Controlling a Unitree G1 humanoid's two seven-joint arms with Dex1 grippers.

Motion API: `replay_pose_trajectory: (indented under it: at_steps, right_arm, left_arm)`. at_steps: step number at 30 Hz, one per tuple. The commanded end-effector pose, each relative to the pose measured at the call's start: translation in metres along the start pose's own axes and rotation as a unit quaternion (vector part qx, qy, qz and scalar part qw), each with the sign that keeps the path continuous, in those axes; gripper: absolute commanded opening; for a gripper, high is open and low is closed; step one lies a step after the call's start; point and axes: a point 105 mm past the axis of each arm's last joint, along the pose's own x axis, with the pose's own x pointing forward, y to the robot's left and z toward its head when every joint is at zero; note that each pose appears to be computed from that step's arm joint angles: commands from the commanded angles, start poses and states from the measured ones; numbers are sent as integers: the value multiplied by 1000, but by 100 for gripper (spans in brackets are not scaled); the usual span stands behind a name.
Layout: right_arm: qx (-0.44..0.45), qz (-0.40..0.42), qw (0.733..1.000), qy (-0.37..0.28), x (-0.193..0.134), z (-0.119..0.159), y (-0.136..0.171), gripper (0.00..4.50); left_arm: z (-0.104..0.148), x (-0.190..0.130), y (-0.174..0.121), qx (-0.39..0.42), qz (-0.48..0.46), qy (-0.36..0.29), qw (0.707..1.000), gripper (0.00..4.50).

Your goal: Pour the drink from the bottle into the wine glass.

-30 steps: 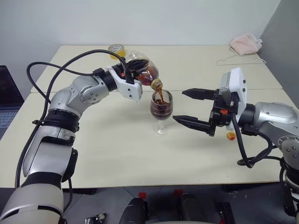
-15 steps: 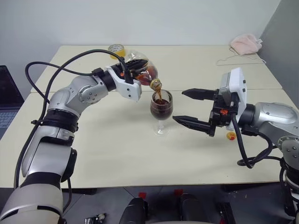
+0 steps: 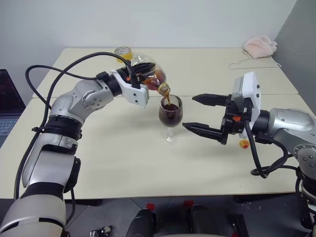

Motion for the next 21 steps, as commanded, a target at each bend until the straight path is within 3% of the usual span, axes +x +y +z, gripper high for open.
replay_pose_trajectory:
  at_steps: [1,21]
  right_arm:
    - [-14,7,1000,-15,-2,9,6,450]
    - [-6,7,1000,-21,2,5,8,450]
  left_arm:
    - [2,-2,15,10,24,-7,1000,76]
    - [12,2,16,-77,49,-13,996,76]
